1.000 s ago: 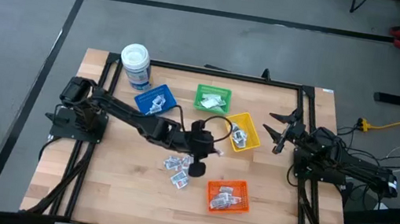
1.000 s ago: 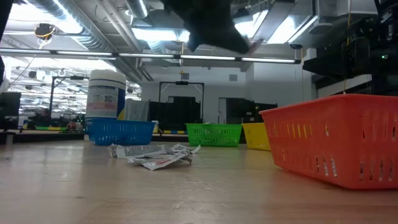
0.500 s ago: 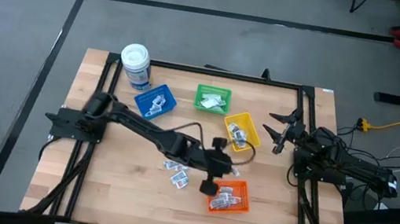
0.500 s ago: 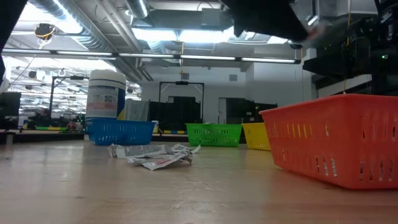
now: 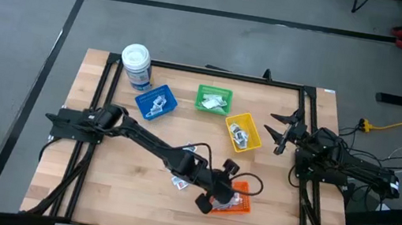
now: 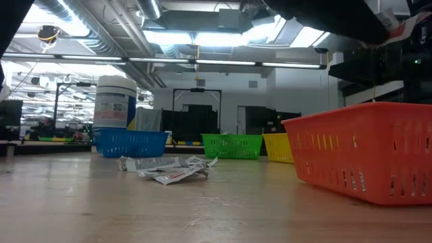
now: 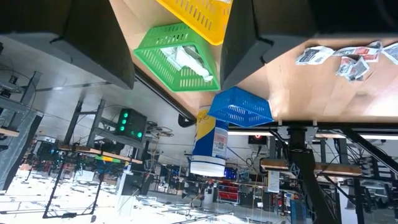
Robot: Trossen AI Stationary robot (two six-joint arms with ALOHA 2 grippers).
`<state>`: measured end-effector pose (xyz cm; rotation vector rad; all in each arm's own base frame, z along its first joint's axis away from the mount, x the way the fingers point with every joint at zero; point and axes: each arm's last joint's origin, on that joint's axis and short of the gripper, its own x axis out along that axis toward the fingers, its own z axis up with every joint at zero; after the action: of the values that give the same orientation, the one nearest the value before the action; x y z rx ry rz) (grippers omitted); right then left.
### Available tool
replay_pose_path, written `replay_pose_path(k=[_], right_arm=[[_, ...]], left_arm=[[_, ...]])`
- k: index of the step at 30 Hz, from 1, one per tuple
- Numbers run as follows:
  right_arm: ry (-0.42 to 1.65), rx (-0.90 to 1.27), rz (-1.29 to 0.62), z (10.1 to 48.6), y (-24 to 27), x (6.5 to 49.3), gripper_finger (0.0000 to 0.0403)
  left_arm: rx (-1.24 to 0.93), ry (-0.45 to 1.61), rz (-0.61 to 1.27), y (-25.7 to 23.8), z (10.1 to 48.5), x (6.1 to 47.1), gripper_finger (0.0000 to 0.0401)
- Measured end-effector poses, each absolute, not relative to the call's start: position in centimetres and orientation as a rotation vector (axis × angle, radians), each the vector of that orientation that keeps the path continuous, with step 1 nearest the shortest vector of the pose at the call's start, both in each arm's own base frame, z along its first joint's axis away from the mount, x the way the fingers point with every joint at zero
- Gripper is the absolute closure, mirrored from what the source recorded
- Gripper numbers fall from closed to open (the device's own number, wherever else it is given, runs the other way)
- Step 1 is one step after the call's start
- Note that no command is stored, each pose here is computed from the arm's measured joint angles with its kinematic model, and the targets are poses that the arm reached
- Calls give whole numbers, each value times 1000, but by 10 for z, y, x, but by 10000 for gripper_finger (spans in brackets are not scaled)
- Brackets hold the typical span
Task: Pick & Place First Aid Supplies
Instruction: Put the white ointment pack into the orange bin, then put the white towelette pack into the yellow bin
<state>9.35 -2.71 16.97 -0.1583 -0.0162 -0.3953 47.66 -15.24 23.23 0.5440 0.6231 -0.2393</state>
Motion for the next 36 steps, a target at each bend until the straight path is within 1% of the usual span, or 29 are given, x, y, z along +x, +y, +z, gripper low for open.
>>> replay_pose_path(k=[4, 9, 15, 19, 24, 30, 36], right_arm=[[-16, -158, -395, 170, -27, 94, 166], [-16, -158, -395, 170, -27, 94, 166], [-16, -158, -395, 170, -27, 94, 166], [-16, -158, -395, 170, -27, 94, 166], [-16, -158, -395, 170, -27, 94, 166], [-16, -158, -395, 170, -27, 94, 166], [-16, -158, -394, 170, -27, 94, 166]], left_arm=[[522, 663, -266, -152, 229, 474, 377], [505, 672, -281, -153, 228, 473, 339], [442, 719, -208, -151, 227, 471, 286], [348, 749, -172, -152, 228, 468, 264], [249, 816, -208, -152, 229, 461, 258], [138, 950, -132, -147, 231, 448, 258], [186, 1005, -115, -140, 234, 441, 258]])
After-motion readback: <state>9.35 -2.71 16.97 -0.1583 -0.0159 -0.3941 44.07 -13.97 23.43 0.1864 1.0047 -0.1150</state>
